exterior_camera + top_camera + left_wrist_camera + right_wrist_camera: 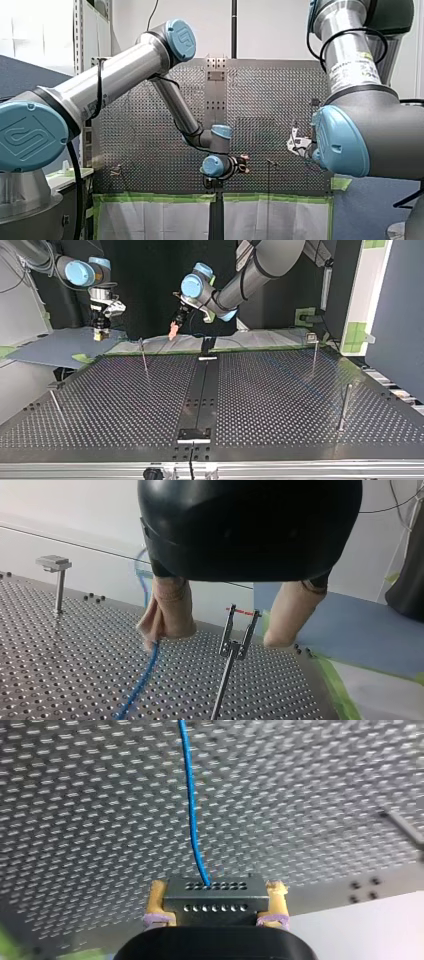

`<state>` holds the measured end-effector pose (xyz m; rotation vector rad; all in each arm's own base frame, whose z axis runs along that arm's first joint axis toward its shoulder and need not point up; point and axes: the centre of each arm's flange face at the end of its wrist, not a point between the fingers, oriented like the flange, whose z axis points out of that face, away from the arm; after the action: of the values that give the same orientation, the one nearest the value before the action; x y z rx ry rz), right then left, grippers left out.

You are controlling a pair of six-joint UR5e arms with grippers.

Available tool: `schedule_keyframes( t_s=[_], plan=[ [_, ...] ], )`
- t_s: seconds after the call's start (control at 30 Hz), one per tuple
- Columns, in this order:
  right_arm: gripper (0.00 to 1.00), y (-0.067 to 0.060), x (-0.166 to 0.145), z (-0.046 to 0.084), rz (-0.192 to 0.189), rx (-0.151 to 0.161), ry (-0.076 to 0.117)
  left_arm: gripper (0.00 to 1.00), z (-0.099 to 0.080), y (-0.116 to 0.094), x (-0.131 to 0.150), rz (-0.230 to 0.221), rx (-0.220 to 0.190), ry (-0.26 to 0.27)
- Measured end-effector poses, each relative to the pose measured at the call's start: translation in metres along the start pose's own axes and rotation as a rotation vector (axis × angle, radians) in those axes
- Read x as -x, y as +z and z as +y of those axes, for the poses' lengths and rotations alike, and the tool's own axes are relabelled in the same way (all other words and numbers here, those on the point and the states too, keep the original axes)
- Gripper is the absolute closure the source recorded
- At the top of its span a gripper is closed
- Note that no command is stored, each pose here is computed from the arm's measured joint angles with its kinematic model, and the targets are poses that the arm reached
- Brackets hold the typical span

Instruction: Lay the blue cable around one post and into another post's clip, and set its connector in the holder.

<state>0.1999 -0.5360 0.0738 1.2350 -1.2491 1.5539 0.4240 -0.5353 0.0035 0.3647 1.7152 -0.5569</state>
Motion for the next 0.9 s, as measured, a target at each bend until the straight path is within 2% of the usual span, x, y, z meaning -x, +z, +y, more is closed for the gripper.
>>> schedule_keyframes(
  t_s=[0.17,0.33,0.47,0.63,0.8,0.9],
  plan=[
    [0.93,0.003,-0.011,-0.002,-0.003,0.000,-0.016,0.00,0.000,-0.001,-0.001,0.006,0.002,0.001],
    [0.93,-0.007,-0.005,-0.001,-0.032,0.014,-0.035,0.00,0.001,-0.002,-0.001,0.015,0.004,0.005],
    [0.93,-0.016,0.000,0.002,-0.040,0.026,-0.039,0.00,0.003,-0.005,-0.005,0.042,0.017,0.024],
    [0.93,-0.024,0.004,0.002,-0.050,0.032,-0.041,0.00,0.006,-0.019,-0.016,0.089,0.040,0.072],
    [0.93,-0.032,0.009,0.002,-0.059,0.036,-0.042,0.00,0.012,-0.034,-0.029,0.101,0.049,0.087],
    [0.93,-0.039,0.012,0.001,-0.063,0.035,-0.042,0.00,0.012,-0.044,-0.036,0.102,0.040,0.091]
  ],
)
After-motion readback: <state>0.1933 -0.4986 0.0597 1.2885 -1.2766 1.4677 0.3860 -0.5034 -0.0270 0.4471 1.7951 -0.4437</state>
